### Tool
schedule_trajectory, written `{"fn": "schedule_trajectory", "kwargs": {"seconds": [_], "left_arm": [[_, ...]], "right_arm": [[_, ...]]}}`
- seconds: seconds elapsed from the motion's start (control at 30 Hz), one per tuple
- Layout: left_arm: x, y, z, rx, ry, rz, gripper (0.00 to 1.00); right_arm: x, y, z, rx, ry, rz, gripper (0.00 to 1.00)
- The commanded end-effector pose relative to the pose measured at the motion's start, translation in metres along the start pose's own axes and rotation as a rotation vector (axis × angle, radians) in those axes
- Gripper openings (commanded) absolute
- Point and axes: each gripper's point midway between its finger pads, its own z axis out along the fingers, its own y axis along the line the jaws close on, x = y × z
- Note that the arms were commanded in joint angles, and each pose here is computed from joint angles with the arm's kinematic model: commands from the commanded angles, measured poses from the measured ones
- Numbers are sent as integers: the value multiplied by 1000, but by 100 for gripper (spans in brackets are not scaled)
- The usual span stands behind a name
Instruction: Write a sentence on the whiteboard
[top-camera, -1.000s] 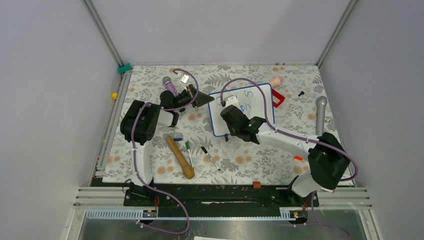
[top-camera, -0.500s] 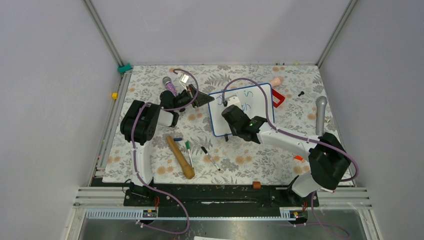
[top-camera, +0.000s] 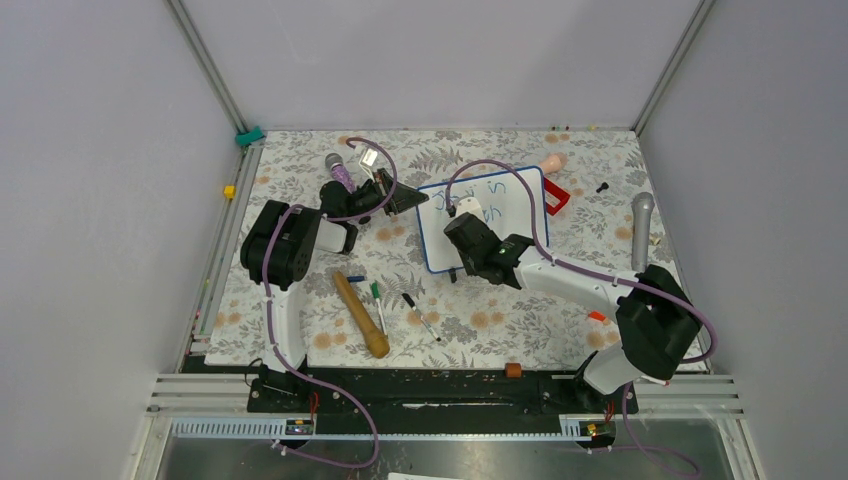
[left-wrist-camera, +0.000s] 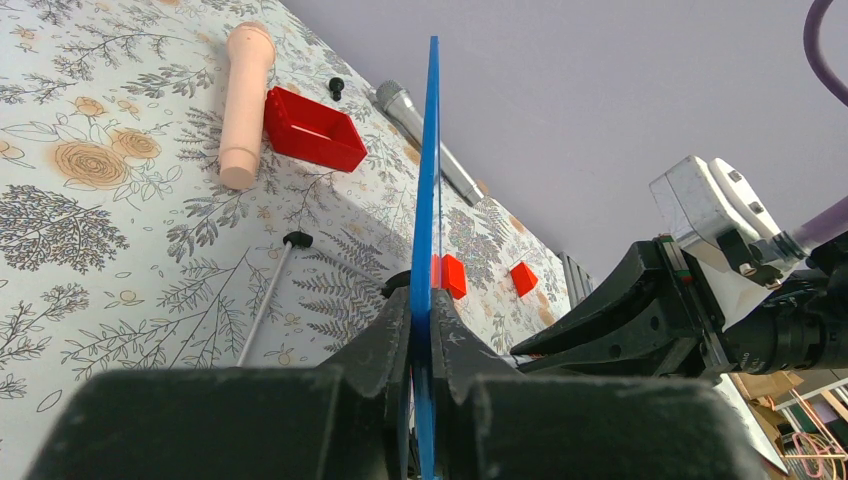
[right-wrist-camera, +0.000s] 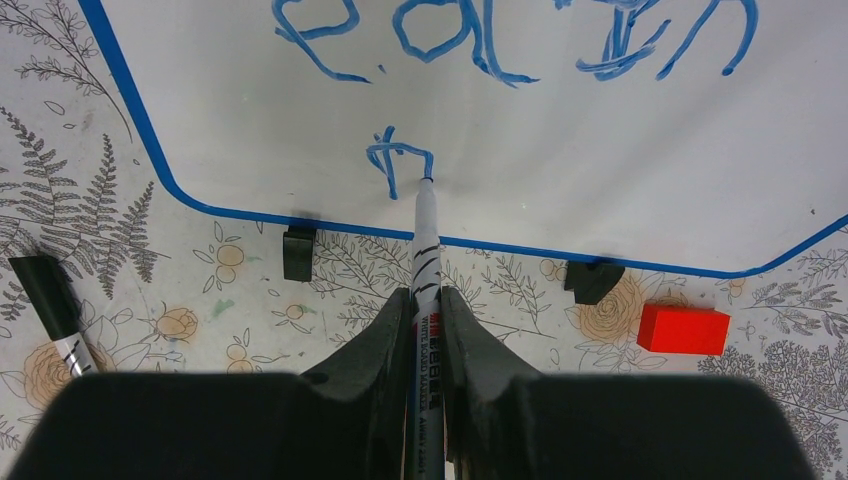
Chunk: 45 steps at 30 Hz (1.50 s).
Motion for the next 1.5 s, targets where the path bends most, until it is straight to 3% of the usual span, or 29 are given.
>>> {"fn": "schedule_trajectory", "kwargs": {"seconds": [0.0,1.03,1.47], "left_arm": [[5,-12,2,53,23,124,0],[5,-12,2,53,23,126,0],[4,-12,2,53,22,126,0]], "right_arm": [[-3,-10,4,32,1,20,0],[-44,-15,3,54,-46,31,0],[-32,-28,3,81,-25,51,0]]}}
